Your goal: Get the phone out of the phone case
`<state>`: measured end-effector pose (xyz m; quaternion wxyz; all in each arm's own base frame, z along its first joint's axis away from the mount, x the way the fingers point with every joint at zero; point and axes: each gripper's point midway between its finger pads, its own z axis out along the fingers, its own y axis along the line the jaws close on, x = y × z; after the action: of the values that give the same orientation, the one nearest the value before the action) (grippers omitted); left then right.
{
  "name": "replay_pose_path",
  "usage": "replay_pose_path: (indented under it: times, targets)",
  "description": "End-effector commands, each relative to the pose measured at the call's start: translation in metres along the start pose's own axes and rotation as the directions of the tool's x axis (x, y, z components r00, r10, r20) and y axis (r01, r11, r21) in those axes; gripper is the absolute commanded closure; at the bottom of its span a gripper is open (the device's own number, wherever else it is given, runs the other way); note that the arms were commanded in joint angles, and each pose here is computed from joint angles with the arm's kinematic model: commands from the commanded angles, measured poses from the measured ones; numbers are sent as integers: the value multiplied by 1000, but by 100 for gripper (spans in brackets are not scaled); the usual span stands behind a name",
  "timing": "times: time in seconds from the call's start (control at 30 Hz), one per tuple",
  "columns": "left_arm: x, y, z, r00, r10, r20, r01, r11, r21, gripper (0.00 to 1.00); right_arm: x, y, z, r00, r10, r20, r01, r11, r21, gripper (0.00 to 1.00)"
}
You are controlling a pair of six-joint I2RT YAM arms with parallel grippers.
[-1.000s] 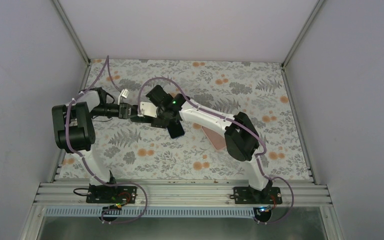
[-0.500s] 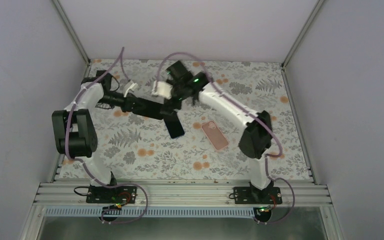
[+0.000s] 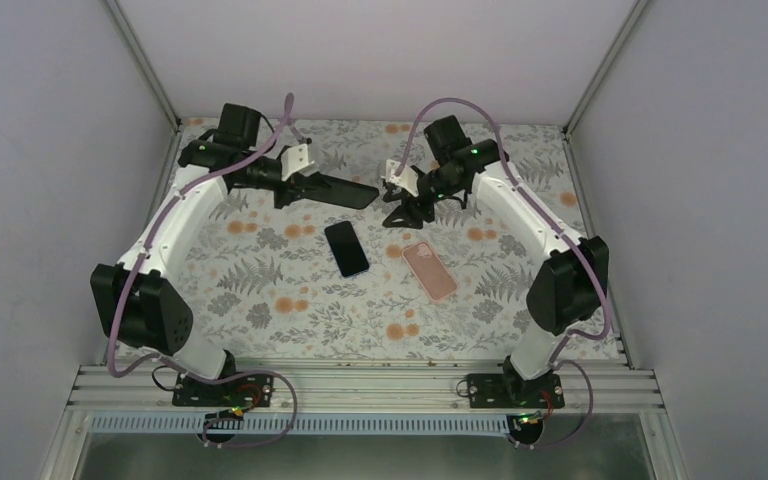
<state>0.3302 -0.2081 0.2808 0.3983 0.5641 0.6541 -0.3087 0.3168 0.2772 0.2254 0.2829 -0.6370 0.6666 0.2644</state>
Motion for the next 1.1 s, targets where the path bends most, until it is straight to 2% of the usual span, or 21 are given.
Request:
replay_pose_path:
  times: [0.0, 0.3, 0.37, 0.7, 1.07]
  targets:
    - [-27, -35, 2, 976, 172, 131, -184, 979, 84, 98, -18, 11, -17, 988, -31, 149, 41, 997, -67, 38]
    - [-27, -56, 15, 970, 209, 125, -224, 967, 119, 98, -19, 7, -32, 978, -1, 209, 32, 989, -147, 63]
    - [-29, -55, 15, 971, 206, 125, -221, 968, 119, 98, -17, 7, -29, 979, 6, 206, 28, 987, -159, 66]
    - [-25, -46, 22, 978, 180, 104, -192, 974, 119, 98, -4, 30, -28, 981, 12, 196, 30, 977, -209, 50]
    - [-30, -50, 24, 981, 153, 122, -172, 972, 160, 98, 1, 27, -15, 977, 39, 209, 3, 980, -199, 49]
